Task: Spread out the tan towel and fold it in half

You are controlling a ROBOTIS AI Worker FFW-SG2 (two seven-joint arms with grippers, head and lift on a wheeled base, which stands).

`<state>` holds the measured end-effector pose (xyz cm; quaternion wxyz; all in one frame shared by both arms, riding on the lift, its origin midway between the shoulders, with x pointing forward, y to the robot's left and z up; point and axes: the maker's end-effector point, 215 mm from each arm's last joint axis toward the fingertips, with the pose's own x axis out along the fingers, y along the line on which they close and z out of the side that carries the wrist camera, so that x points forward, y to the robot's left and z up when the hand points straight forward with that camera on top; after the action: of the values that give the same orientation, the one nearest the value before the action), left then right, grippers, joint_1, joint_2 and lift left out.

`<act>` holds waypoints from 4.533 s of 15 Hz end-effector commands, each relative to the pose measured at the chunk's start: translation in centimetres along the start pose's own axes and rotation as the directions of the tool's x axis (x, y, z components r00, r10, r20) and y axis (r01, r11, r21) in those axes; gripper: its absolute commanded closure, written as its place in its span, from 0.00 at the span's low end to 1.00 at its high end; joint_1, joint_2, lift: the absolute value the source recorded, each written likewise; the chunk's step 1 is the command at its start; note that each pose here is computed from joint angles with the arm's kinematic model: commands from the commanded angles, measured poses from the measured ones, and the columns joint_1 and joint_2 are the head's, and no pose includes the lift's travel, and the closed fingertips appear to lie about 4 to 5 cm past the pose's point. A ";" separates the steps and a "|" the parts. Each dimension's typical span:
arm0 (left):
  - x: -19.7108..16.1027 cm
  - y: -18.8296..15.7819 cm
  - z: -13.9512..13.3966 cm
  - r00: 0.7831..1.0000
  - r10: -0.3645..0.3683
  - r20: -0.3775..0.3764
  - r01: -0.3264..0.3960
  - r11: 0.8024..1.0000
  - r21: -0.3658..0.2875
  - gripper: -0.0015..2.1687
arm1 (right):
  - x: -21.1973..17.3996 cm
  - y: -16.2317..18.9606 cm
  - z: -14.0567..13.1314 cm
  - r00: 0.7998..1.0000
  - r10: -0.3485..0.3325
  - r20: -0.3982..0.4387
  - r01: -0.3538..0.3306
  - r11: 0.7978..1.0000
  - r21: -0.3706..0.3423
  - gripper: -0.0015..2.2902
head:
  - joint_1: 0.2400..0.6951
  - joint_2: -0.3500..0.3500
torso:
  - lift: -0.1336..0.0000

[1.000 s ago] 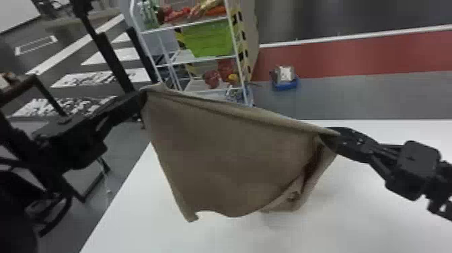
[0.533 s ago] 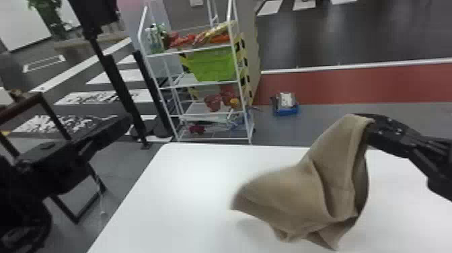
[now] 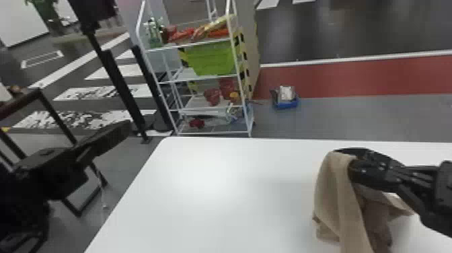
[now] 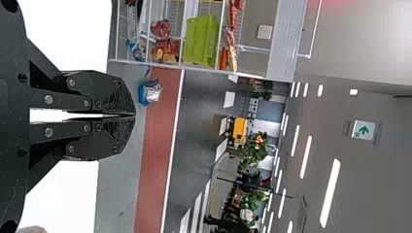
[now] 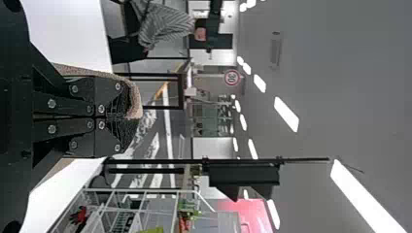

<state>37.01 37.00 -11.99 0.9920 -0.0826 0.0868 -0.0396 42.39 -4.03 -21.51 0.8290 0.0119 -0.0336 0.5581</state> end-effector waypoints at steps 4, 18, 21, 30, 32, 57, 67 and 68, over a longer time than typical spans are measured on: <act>0.1 -1.3 -2.4 0.996 -0.060 -0.061 0.059 0.998 -0.016 0.50 | 2.1 -1.7 5.1 0.986 -0.035 0.163 0.027 0.998 0.053 0.99 | 0.80 1.00 | 0.07; 7.6 -13.1 -16.6 0.885 -0.373 -0.280 0.406 0.911 0.070 0.14 | -3.4 -9.6 -0.4 0.965 -0.181 0.189 0.154 0.977 0.149 0.99 | 0.98 0.86 | 0.07; 10.8 -16.4 -18.5 0.881 -0.375 -0.289 0.433 0.885 0.172 0.14 | -6.1 -13.4 -4.8 0.954 -0.278 0.113 0.252 0.947 0.201 0.99 | 1.00 0.69 | 0.07; 9.6 -20.0 -22.9 0.801 -0.458 -0.384 0.544 0.825 0.152 0.14 | 2.3 -9.8 -5.9 0.986 -0.148 0.071 0.126 0.960 0.249 0.99 | 1.00 0.53 | 0.07; 9.2 -20.0 -22.3 0.804 -0.462 -0.375 0.546 0.822 0.158 0.14 | 6.7 -7.3 -4.2 0.997 -0.043 0.062 0.025 0.964 0.264 0.99 | 1.00 0.59 | 0.07; 8.1 -26.3 -29.5 0.855 -0.198 -0.479 0.340 0.912 0.230 0.14 | 15.1 -3.9 -2.4 0.988 0.109 -0.111 -0.093 0.986 0.139 0.99 | 1.00 0.78 | 0.07; 9.4 -25.4 -30.6 0.888 0.003 -0.459 0.193 0.905 0.379 0.15 | 15.1 -3.5 -3.0 0.986 0.111 -0.123 -0.095 0.987 0.132 0.99 | 1.00 0.76 | 0.07; 9.5 -25.0 -30.7 0.888 0.015 -0.460 0.184 0.904 0.385 0.15 | 15.1 -3.5 -3.0 0.986 0.111 -0.124 -0.094 0.987 0.131 0.99 | 1.00 0.77 | 0.07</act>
<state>39.04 6.64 -38.91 0.9362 0.1374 0.2994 -0.1221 51.44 8.75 -23.32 0.7972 0.0256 0.0541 0.6008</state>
